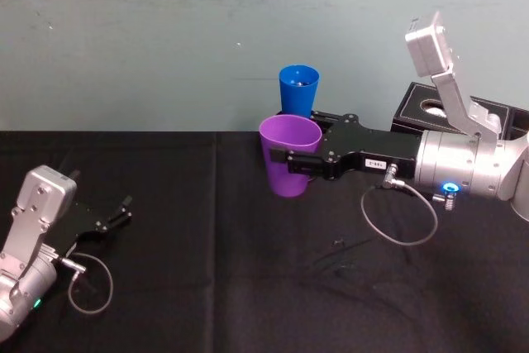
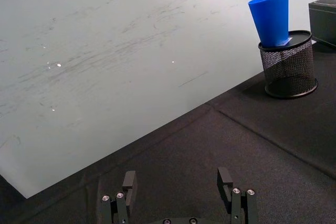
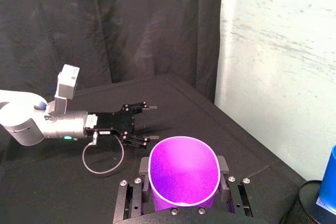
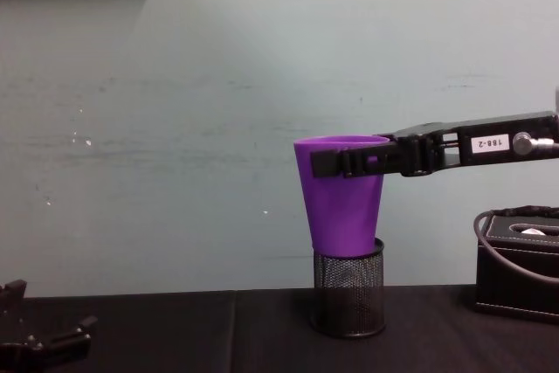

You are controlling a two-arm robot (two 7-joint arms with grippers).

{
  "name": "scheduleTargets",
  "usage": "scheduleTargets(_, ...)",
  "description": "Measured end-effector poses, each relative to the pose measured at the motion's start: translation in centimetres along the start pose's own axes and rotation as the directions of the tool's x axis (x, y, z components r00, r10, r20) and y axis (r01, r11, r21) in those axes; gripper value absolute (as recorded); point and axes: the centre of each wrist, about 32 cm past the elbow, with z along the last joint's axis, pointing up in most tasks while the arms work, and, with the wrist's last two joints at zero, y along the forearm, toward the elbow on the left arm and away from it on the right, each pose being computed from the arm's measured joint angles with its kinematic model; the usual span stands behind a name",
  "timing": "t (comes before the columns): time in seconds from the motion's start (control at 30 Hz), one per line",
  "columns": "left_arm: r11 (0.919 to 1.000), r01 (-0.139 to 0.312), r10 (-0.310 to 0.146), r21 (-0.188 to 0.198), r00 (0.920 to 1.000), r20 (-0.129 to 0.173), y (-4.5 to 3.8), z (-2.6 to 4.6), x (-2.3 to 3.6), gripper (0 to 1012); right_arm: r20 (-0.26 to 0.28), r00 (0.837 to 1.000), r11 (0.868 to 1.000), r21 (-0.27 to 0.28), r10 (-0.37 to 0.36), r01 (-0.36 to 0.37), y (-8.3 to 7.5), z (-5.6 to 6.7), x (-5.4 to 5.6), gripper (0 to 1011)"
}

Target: Pick up one cup with a gripper and tap it against the other cup.

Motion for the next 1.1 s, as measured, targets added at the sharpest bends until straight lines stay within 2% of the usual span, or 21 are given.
scheduleTargets(1.1, 1.0000, 0.000, 0.000, 0.000, 1.0000, 0.000, 0.00, 0.00, 0.00, 1005, 0.002, 1.000, 1.000, 0.000, 0.000, 0.000, 0.00, 0.00, 0.00, 724)
